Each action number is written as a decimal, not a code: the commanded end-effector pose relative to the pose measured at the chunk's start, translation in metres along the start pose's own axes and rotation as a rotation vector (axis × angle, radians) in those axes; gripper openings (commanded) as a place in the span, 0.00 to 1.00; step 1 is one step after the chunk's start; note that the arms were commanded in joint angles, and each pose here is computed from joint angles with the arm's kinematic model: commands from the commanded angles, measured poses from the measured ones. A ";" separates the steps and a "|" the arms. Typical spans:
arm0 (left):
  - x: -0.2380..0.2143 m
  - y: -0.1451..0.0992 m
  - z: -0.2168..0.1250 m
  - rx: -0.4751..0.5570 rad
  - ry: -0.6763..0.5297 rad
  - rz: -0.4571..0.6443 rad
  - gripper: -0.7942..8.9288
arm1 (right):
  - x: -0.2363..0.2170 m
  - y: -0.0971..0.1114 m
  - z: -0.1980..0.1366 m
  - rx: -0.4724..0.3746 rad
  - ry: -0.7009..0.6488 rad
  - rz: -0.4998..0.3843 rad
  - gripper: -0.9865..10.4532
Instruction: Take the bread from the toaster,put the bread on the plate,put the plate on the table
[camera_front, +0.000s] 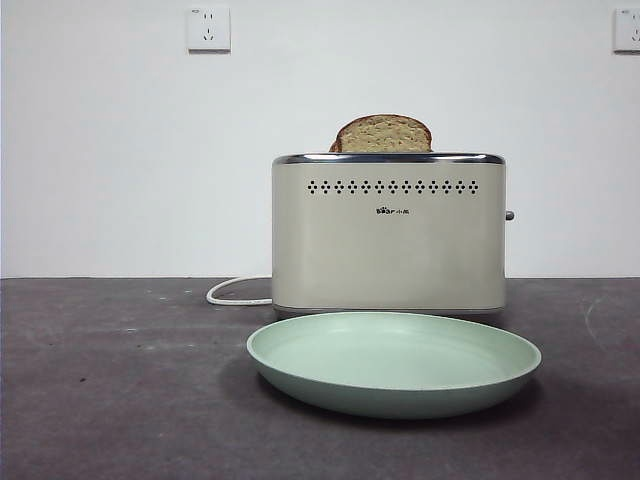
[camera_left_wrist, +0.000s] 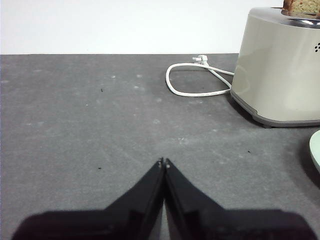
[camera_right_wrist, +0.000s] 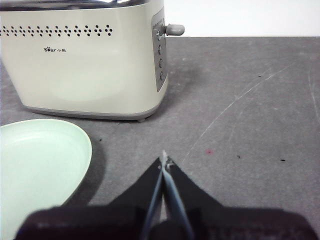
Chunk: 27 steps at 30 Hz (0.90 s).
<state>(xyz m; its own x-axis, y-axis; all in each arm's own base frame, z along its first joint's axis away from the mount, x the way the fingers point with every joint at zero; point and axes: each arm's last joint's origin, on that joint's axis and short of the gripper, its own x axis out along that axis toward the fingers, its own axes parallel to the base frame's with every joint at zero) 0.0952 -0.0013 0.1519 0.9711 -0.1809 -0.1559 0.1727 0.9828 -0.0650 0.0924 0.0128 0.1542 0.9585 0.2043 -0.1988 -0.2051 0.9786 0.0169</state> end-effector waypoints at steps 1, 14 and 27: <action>0.001 0.001 -0.003 -0.006 0.004 0.001 0.08 | 0.001 0.000 -0.004 0.021 0.006 0.003 0.09; -0.015 -0.005 0.037 -0.200 -0.079 -0.043 0.08 | -0.012 0.001 0.034 0.285 -0.108 0.022 0.08; -0.045 -0.022 0.123 -0.182 -0.017 -0.269 0.08 | -0.023 0.010 0.121 0.261 0.104 0.282 0.08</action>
<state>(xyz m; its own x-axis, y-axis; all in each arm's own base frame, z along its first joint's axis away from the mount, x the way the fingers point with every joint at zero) 0.0681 -0.0096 0.2773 0.9040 -0.4171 -0.0943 0.3748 0.8790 -0.2949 0.0927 0.0206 0.2708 0.8510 0.4611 -0.2512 -0.3628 0.8622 0.3535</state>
